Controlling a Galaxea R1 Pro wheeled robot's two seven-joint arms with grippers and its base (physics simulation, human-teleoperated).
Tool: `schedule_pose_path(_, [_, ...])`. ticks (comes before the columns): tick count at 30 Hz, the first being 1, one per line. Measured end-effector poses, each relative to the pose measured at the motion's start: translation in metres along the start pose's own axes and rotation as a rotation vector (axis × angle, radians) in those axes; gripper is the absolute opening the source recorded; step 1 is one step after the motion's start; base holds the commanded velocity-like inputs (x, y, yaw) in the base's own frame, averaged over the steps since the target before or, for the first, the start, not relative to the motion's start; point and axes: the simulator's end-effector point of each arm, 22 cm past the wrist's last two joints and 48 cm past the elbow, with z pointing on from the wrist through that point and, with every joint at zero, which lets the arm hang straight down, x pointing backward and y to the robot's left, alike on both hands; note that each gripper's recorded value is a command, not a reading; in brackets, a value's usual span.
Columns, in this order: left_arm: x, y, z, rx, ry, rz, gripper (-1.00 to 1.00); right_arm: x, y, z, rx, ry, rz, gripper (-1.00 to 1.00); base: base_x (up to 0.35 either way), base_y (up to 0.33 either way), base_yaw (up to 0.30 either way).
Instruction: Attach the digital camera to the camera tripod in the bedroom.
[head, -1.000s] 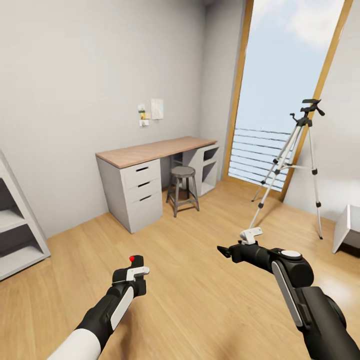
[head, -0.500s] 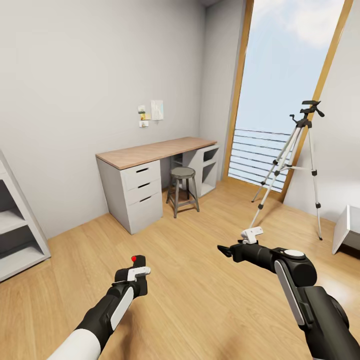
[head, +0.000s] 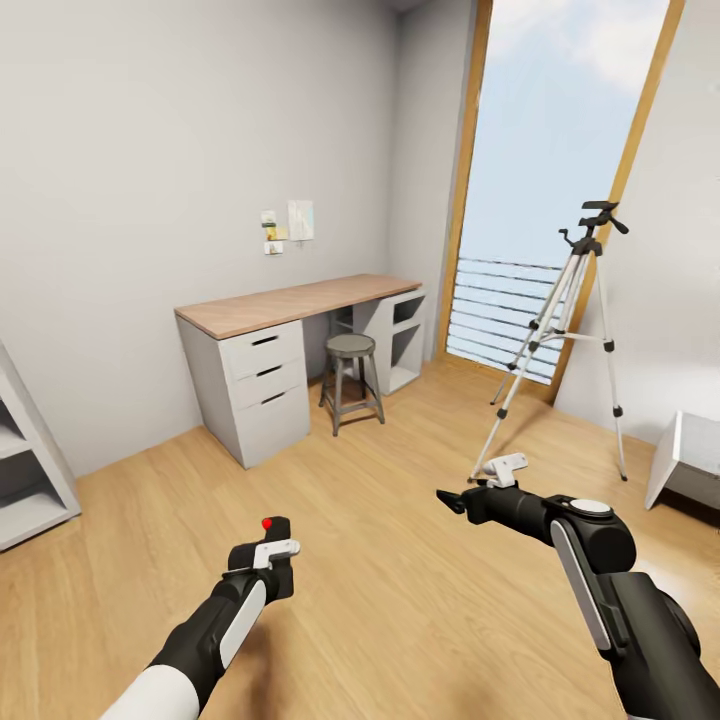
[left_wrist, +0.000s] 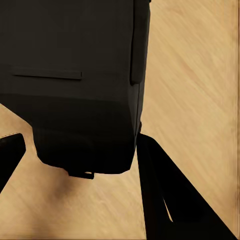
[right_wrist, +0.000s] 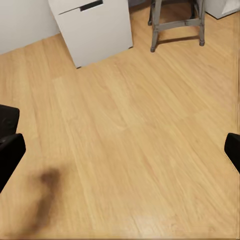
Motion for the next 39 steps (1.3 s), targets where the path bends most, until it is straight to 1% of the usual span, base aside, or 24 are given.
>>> schedule_pose_path(11, [0.001, 0.001, 0.0, -0.001, 0.0, -0.001, -1.0, 0.0, -0.001, -0.001, 0.003, 0.001, -0.002, 1.0, 0.082, -0.323, 0.0])
schedule_pose_path(31, [0.006, 0.006, 0.001, -0.009, 0.006, 0.001, -1.0, -0.001, -0.009, -0.004, 0.016, -0.004, -0.01, 1.0, 0.223, -0.265, 0.0])
schedule_pose_path(35, [0.01, 0.008, 0.001, -0.011, 0.009, -0.001, -1.0, 0.001, -0.01, -0.004, 0.018, -0.002, -0.009, 1.0, 0.14, -0.301, 0.0])
schedule_pose_path(39, [0.022, 0.01, 0.001, -0.015, 0.023, -0.005, -1.0, 0.001, -0.012, -0.004, 0.021, -0.001, -0.009, 1.0, 0.111, -0.312, 0.0])
